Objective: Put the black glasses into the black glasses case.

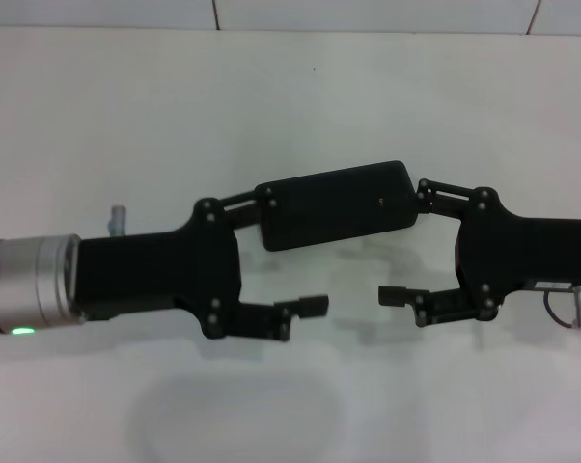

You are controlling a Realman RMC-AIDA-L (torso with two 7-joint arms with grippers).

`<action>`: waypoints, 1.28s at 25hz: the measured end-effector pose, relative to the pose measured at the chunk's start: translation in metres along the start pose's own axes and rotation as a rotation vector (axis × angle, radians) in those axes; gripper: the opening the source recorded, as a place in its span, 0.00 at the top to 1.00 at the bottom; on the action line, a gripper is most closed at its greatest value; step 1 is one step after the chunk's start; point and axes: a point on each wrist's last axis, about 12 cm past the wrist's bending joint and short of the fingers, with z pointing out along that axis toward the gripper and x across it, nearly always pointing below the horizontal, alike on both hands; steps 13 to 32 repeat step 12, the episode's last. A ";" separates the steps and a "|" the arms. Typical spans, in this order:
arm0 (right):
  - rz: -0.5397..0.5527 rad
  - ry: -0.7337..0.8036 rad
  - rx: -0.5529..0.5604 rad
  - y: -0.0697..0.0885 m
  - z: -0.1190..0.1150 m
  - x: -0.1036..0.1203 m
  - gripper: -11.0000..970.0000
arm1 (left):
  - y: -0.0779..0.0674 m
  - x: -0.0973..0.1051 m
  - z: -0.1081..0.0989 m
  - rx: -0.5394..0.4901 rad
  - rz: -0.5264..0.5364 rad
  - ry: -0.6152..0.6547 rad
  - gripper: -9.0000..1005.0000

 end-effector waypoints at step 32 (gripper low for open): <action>-0.023 -0.024 0.003 0.005 0.001 0.004 0.09 | 0.005 -0.003 -0.012 -0.067 0.010 -0.019 0.11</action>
